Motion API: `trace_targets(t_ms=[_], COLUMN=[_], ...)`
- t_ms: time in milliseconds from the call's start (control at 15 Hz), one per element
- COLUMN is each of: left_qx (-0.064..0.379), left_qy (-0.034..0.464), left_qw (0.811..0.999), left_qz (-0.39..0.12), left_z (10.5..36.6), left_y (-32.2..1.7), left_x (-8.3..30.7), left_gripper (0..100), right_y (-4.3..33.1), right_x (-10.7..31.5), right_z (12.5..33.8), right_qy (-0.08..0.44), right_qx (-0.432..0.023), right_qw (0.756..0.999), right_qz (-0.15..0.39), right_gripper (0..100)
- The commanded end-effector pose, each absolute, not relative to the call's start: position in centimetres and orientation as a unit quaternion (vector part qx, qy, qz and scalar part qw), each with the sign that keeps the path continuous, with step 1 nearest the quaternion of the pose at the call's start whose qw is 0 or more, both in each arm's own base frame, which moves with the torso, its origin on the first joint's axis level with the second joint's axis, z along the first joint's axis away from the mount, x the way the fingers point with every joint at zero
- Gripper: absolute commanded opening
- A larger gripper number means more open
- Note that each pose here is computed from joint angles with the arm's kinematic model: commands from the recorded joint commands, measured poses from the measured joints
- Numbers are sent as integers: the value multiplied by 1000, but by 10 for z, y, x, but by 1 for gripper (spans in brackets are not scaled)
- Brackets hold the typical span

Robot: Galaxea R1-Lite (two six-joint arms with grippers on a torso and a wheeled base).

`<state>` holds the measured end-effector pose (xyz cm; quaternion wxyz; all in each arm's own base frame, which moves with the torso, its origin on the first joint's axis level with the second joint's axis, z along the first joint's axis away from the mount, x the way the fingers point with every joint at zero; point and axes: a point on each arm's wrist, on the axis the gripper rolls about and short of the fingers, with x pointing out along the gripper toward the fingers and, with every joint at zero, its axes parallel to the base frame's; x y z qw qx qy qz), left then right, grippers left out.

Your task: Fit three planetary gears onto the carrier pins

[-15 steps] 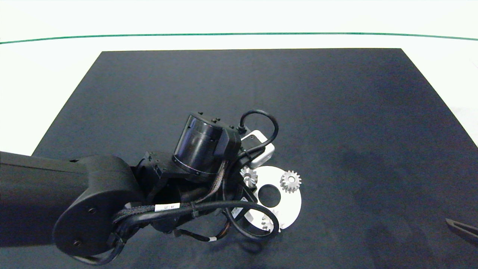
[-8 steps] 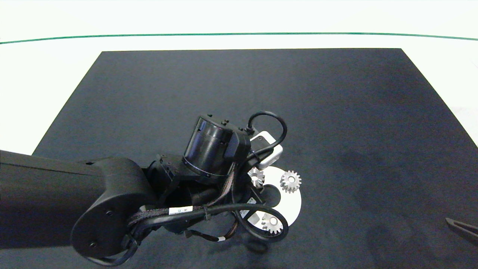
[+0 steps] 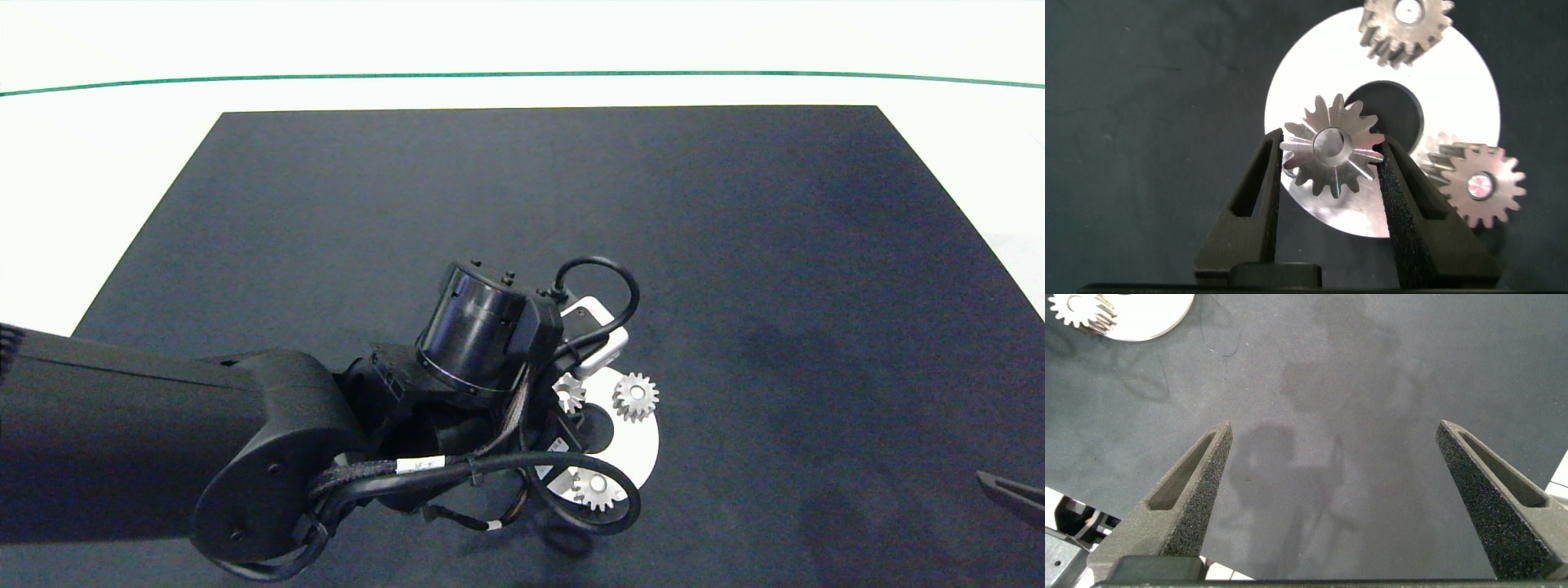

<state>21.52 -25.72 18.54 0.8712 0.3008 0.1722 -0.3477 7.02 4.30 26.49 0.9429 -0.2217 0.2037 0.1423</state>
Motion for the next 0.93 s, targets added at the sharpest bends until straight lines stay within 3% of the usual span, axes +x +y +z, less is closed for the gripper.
trace_targets(t_ms=[67, 933], left_qx=[299, 306], left_qy=[167, 178], left_qw=[874, 874], left_qz=[-344, -332], left_z=[190, 184], left_y=[-255, -246], left_x=[217, 223], left_gripper=[16, 16], right_y=[43, 43], right_x=[70, 70], right_z=[265, 265], right_qy=[205, 205], right_qx=[-224, -223], right_qw=[942, 942], right_qz=[141, 145], right_gripper=[100, 100])
